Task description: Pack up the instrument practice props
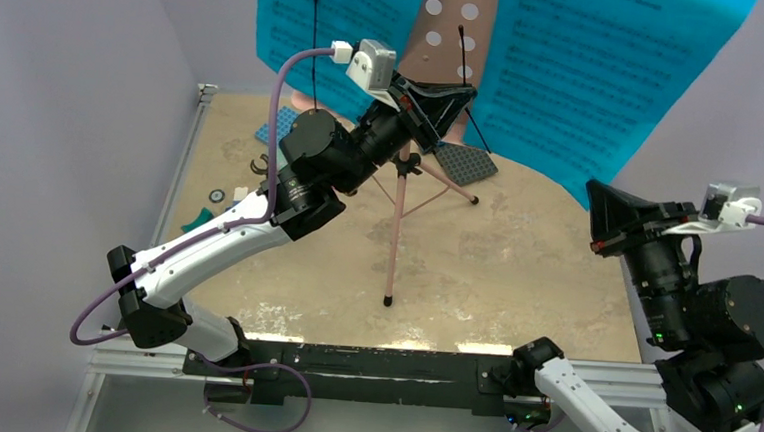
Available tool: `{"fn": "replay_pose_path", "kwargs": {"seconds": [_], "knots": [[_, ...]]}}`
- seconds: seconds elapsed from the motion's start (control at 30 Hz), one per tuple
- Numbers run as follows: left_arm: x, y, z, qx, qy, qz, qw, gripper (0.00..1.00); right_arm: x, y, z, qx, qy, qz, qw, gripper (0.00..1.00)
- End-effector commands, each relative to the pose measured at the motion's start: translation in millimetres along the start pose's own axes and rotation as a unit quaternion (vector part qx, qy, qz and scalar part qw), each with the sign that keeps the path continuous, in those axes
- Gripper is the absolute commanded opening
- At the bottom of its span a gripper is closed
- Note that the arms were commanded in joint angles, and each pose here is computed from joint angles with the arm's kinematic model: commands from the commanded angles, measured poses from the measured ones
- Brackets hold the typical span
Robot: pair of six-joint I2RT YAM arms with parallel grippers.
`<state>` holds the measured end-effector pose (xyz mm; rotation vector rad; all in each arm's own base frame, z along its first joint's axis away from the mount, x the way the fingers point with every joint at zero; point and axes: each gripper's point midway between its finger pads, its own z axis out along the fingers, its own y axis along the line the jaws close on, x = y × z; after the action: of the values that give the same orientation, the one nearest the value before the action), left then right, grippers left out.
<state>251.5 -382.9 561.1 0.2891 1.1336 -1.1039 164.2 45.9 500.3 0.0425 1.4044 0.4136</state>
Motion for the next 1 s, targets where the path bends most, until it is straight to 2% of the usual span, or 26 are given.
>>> {"fn": "replay_pose_path", "kwargs": {"seconds": [0.0,0.27,0.6,0.8,0.97], "knots": [[-19.2,3.4,-3.1,-0.009,-0.026,0.021,0.999,0.00,-12.2,-17.0,-27.4,0.028,-0.022,-0.022,0.999,0.00],[-10.7,15.0,0.6,-0.035,-0.022,0.032,0.999,0.00,-5.7,-26.8,-60.1,0.029,-0.015,-0.034,0.999,0.00],[3.6,26.4,2.5,-0.056,-0.010,0.046,0.997,0.00,-18.4,-23.3,-103.7,0.000,-0.031,-0.009,0.999,0.00],[8.5,30.8,0.9,-0.063,-0.005,0.052,0.997,0.00,-34.3,-10.4,-123.7,-0.039,-0.047,0.009,0.998,0.00],[8.3,32.2,-0.5,-0.066,-0.005,0.055,0.996,0.01,-29.9,-18.3,-126.9,-0.020,-0.036,0.005,0.999,0.00]]}}
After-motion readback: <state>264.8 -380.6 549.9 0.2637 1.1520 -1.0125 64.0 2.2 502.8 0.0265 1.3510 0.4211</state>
